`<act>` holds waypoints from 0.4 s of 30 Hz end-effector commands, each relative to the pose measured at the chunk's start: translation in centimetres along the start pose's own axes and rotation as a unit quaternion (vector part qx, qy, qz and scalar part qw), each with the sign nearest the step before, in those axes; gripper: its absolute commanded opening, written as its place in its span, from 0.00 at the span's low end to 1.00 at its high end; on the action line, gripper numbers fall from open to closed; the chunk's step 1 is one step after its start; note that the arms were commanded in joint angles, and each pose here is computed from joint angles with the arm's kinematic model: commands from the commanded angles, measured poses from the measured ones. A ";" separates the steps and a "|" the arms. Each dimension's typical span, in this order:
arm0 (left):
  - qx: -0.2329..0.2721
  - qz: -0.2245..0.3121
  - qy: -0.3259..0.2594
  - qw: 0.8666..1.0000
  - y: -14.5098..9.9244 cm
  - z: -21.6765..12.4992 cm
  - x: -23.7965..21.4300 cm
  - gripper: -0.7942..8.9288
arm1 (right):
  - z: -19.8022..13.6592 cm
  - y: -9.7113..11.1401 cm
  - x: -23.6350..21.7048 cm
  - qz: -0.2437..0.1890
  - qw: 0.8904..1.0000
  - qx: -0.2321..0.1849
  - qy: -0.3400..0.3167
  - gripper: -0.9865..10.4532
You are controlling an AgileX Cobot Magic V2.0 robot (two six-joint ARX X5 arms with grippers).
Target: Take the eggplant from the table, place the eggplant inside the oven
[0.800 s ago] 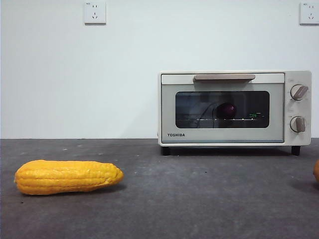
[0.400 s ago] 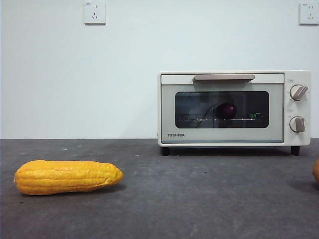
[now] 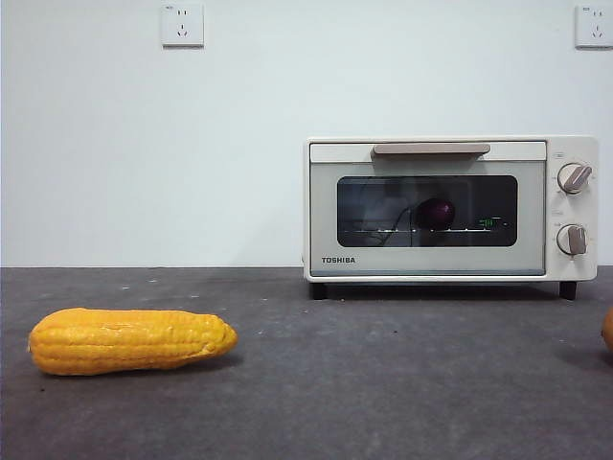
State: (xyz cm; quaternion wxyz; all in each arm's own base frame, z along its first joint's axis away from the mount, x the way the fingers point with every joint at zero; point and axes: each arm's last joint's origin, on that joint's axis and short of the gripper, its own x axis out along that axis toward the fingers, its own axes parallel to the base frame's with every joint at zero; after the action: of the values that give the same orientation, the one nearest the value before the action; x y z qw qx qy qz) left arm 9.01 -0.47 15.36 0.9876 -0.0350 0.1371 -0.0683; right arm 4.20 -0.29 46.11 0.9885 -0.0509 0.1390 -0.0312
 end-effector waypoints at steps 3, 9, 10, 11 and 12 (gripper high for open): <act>-0.002 0.002 0.001 1.000 0.1 -0.2 0.1 0.08 | -0.9 0.0 -2.5 -0.012 0.999 0.001 -0.032 0.09; -0.002 0.002 0.001 1.000 0.1 -0.2 0.1 0.08 | -3.3 0.2 -3.5 -0.013 0.999 0.001 -0.038 0.09; -0.002 0.002 0.001 1.000 0.1 -0.2 0.1 0.08 | -3.9 0.3 -3.5 -0.012 0.999 0.001 -0.037 0.09; -0.002 0.002 0.001 1.000 0.1 -0.2 0.1 0.08 | -4.5 0.4 -3.5 -0.012 0.999 0.001 -0.035 0.09; -0.002 0.002 0.001 1.000 0.1 -0.2 0.1 0.08 | -5.1 0.4 -3.4 -0.012 0.999 0.003 -0.035 0.09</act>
State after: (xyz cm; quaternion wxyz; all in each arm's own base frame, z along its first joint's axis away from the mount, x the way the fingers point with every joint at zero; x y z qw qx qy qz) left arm 9.01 -0.47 15.36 0.9876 -0.0350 0.1371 -0.0683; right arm -0.32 -0.07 42.60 0.9923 -0.0507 0.1062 -0.0388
